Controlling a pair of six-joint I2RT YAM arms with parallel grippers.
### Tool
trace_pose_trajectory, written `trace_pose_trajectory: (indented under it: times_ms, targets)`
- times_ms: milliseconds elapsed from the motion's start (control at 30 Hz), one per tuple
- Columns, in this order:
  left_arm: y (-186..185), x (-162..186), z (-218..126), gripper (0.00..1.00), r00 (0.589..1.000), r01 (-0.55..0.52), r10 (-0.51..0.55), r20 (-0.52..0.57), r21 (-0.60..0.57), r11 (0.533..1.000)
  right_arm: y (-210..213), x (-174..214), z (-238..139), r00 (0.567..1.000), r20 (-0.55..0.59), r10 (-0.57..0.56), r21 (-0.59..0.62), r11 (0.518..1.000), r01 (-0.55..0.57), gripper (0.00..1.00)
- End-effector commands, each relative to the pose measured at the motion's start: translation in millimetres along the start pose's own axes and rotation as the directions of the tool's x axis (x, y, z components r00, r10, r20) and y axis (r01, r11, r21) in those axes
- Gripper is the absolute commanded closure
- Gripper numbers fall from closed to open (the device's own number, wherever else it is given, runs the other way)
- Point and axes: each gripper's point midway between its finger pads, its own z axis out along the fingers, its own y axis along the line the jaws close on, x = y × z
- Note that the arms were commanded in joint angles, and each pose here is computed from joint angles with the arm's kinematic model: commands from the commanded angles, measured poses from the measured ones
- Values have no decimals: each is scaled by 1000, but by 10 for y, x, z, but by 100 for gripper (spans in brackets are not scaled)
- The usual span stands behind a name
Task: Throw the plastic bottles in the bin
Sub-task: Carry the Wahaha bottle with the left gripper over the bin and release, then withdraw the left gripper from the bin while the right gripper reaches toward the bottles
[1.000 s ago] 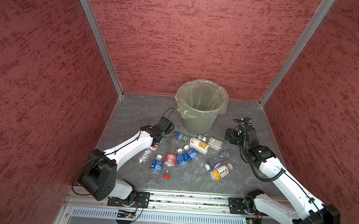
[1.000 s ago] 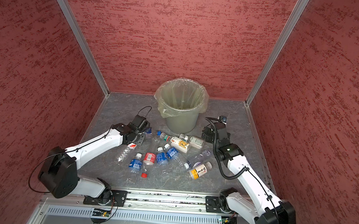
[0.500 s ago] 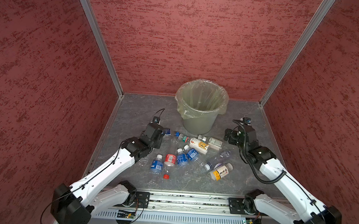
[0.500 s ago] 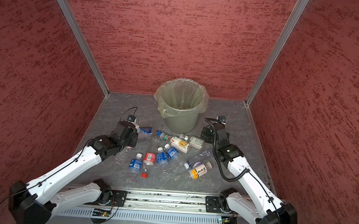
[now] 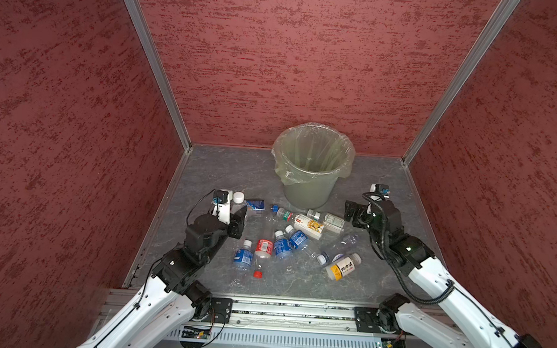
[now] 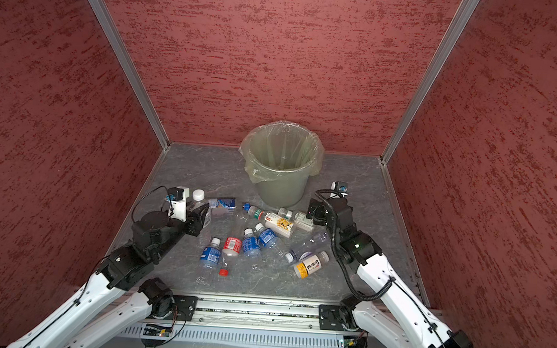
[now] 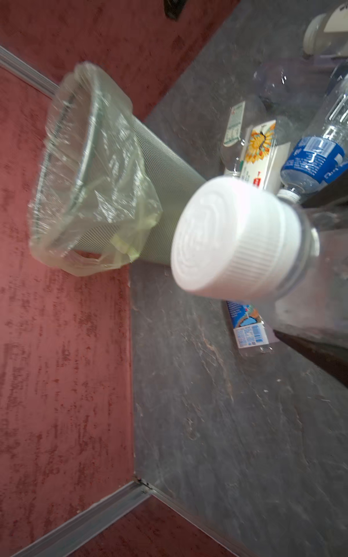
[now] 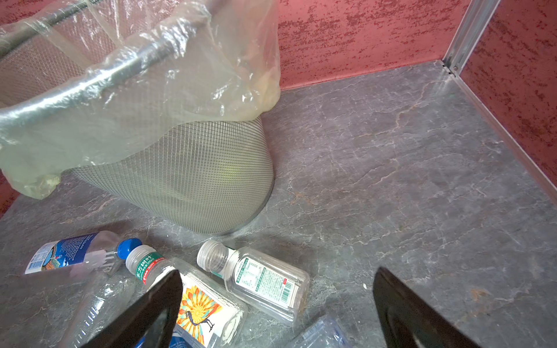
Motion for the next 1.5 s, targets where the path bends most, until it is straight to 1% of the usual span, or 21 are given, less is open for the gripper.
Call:
trace_pose_trajectory:
  times_ms: [0,33,167,367,533,667,800,900,1000,1033,1067,1100,1133,1167,1200,1233,1300,1467]
  targets:
    - [-172,-284,-149,55,990,26,-41,133,115,993,0,-24,1,1000,29,-2,18,1000,2,1]
    - [-193,-320,-187,53,987,31,-51,151,133,991,5,-13,8,1000,24,-7,21,1000,6,1]
    - [-255,-438,-302,53,977,45,-82,196,185,982,35,30,26,999,15,-30,34,999,30,1]
    - [-313,-669,-407,52,959,54,-112,259,224,973,36,55,5,999,25,-35,36,999,34,1]
    - [-406,-995,-476,50,933,54,-143,330,266,962,33,56,0,999,28,-43,41,998,42,1]
    - [-566,-1318,-384,45,922,36,-149,356,303,952,22,43,-2,998,35,-42,46,998,41,1]
    - [-838,-1773,-101,45,910,-11,-134,392,347,938,26,3,-33,998,53,-34,40,999,32,1]
    - [-1067,-2226,280,44,899,-44,-131,417,386,922,35,-42,-74,997,73,-23,27,999,21,1]
    - [-1224,-2710,767,45,890,-44,-159,426,429,902,39,-71,-92,997,80,-17,25,1000,15,1]
    - [-1259,-2884,883,43,884,-40,-178,432,449,893,46,-80,-98,997,82,-16,23,1000,14,1]
    - [-1283,-2968,1056,40,887,-36,-182,423,458,888,43,-82,-96,997,81,-15,25,1000,13,1]
    - [-1296,-3027,1273,32,898,-20,-187,398,461,887,43,-92,-99,997,82,-15,26,1000,12,1]
    - [-1308,-3023,1484,18,914,-1,-190,359,469,883,45,-102,-101,996,84,-13,27,1000,11,1]
    - [-1316,-2991,1692,0,930,20,-191,315,474,880,43,-110,-109,996,84,-12,29,1000,9,1]
    - [-1299,-2929,1869,0,942,41,-190,277,466,884,40,-117,-114,996,85,-11,31,999,8,1]
    - [-1288,-2876,1967,0,948,54,-190,257,458,887,41,-130,-123,996,87,-8,31,999,6,1]
    - [-1243,-2768,2053,0,952,66,-189,240,441,895,37,-149,-141,996,87,-6,34,999,3,1]
    - [-1171,-2663,1901,0,953,71,-189,235,432,899,40,-144,-154,996,85,-11,28,1000,8,1]
